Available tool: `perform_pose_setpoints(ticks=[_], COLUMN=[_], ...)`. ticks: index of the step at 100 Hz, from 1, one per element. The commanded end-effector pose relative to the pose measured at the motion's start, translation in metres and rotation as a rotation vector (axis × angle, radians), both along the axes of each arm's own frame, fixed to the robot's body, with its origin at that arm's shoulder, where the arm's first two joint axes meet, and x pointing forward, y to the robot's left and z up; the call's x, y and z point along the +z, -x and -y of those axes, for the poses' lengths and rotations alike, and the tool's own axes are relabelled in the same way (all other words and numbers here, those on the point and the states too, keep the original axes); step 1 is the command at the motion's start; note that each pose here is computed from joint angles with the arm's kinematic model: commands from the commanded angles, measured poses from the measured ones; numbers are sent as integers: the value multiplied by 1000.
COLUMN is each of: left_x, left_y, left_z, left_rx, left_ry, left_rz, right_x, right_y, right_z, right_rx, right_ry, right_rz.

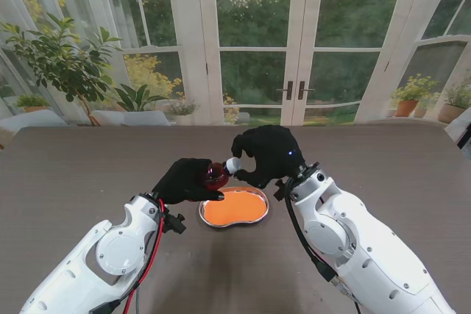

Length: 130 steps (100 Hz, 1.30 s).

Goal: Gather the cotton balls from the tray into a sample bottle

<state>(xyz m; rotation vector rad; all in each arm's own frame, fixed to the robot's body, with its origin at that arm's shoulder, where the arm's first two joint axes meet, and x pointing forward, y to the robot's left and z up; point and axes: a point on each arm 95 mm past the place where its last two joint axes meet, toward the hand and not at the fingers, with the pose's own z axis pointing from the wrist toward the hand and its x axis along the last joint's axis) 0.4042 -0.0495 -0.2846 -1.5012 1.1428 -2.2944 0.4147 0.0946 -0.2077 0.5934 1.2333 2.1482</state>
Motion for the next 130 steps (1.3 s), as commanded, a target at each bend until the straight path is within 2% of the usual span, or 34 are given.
perform_pose_setpoints(ticks=[1,50,92,130], left_x=[0,0,0,0], left_y=[1,0,-1,0], left_z=[3,5,4,4], left_rx=[-17,-21,-27,-30], left_ry=[-4,-10,-31,-31], left_rz=[-10,-14,-12,-12], right_x=[0,1,-3,-6], right_y=[2,4,1,1], right_z=[-4,-5,-5,-4], right_rx=[6,5,5,4], right_ry=[6,19,58,66], right_rz=[-12,-40,-127,-167])
